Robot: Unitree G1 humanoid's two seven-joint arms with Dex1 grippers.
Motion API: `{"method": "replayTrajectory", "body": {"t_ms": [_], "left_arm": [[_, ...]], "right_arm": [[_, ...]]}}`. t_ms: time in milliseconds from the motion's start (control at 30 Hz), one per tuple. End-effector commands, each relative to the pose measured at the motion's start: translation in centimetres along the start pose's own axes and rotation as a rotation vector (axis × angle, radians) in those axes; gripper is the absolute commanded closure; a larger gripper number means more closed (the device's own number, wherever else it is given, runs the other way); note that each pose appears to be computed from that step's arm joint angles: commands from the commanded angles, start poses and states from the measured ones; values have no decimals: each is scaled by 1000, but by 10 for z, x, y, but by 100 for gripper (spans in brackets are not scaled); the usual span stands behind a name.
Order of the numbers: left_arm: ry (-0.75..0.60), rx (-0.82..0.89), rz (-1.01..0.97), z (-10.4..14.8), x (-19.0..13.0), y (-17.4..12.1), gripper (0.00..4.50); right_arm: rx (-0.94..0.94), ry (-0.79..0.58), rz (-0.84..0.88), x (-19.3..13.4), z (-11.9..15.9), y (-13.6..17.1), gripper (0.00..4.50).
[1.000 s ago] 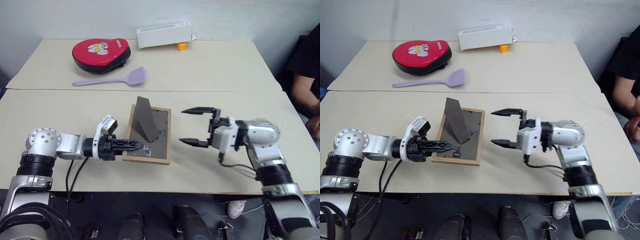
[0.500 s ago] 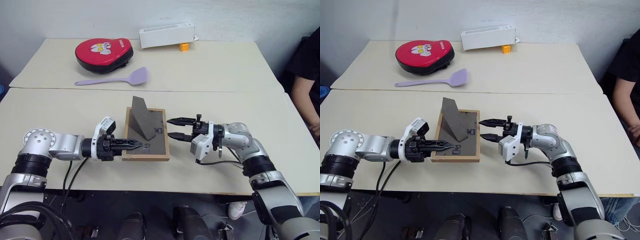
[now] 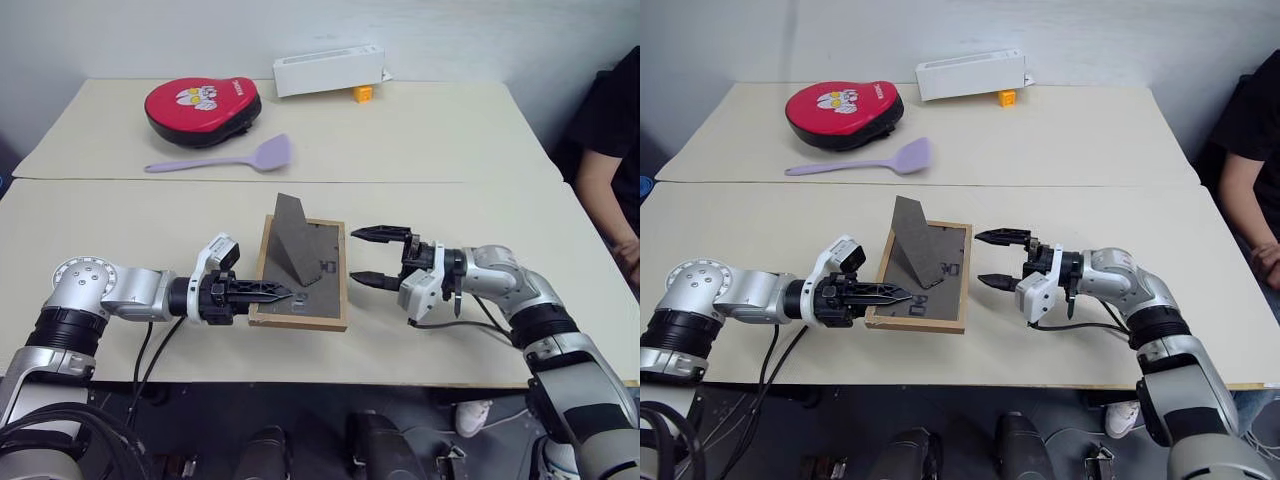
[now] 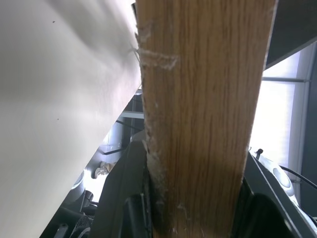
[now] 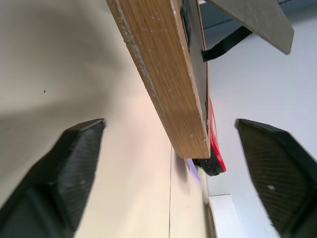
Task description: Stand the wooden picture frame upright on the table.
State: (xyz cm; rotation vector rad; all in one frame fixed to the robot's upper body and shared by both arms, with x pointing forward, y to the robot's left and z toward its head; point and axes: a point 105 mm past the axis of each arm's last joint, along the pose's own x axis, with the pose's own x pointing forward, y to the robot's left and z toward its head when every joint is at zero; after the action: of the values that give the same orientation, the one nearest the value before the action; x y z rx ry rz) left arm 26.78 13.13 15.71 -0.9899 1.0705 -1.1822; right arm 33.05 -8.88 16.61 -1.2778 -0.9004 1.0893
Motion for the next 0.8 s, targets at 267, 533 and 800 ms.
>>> {"method": "replayTrajectory", "body": {"t_ms": [267,533,800], "left_arm": [[27,27,-69,1,6,-15,322],[5,26,-109,7,2,-22,322],[-71,199,-47,10,11,-30,246]], "right_arm": [[-88,-74,-74,35,10,-11,42],[-97,-16,-123,30,0,-9,300],[-114,-12,-186,29,-1,-15,310]]}}
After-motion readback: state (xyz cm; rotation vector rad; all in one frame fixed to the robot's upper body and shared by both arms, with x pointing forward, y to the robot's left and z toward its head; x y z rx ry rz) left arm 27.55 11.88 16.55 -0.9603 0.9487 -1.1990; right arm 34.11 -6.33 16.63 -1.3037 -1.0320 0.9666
